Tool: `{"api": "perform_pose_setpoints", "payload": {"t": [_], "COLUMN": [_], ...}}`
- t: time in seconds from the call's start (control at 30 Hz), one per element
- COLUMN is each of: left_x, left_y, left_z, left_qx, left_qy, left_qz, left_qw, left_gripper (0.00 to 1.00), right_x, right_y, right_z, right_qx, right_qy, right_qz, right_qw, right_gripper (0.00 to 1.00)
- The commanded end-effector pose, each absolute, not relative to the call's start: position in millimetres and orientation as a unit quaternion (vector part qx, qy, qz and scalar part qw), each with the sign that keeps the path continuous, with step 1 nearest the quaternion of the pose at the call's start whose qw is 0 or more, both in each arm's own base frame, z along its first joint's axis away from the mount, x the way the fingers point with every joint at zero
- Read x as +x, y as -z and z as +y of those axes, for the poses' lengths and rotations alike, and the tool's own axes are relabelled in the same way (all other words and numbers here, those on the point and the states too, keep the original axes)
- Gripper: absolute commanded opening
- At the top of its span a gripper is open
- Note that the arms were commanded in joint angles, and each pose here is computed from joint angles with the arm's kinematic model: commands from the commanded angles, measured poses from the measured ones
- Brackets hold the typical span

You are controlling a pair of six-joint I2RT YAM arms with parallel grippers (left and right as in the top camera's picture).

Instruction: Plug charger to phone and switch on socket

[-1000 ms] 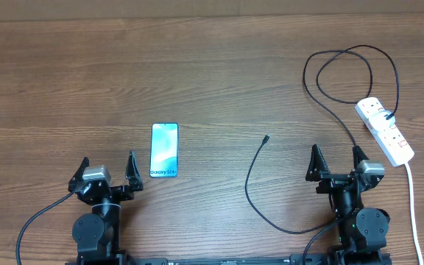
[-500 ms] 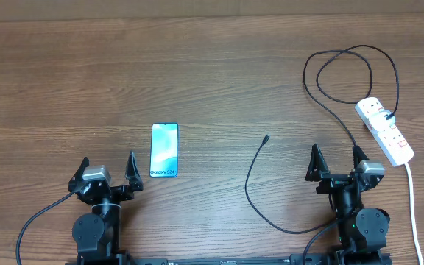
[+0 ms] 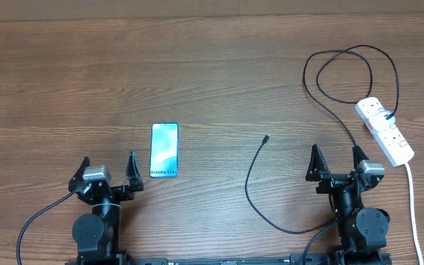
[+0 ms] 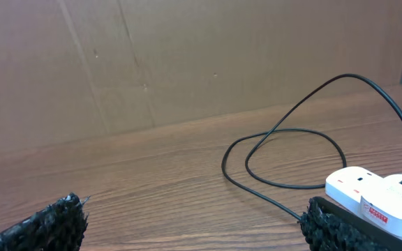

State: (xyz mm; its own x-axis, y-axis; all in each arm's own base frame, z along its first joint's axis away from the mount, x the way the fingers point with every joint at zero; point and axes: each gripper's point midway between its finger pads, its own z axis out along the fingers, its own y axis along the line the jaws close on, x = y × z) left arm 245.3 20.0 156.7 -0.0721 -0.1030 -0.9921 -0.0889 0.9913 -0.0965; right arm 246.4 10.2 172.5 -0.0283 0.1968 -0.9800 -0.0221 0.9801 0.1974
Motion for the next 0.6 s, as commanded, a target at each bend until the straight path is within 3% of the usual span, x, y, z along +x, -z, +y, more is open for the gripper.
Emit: {"api": "perform_pose_setpoints", "payload": {"t": [0.0, 0.27, 0.57], "left_x": [246, 243, 230], "left_y": [-157, -160, -174], "left_z": [7, -13, -16], "left_qx": [-0.038, -0.034, -0.035], "left_qy": [0.034, 0.109, 0.112], "left_qz": [0.732, 0.734, 0.758], "left_qw": [0.680, 0.669, 0.641], "left_gripper": [0.99, 1.00, 0.99], "right_x": [246, 246, 246], "right_y": [-171, -171, -171], "right_z": [11, 11, 11], "right_qx": [0.059, 0.059, 0.059], "right_qy": [-0.079, -0.079, -0.079], "right_qz": [0.712, 0.712, 0.712], "right_qw": [0.696, 0.696, 0.696], "right_gripper": [1.00, 1.00, 1.00]}}
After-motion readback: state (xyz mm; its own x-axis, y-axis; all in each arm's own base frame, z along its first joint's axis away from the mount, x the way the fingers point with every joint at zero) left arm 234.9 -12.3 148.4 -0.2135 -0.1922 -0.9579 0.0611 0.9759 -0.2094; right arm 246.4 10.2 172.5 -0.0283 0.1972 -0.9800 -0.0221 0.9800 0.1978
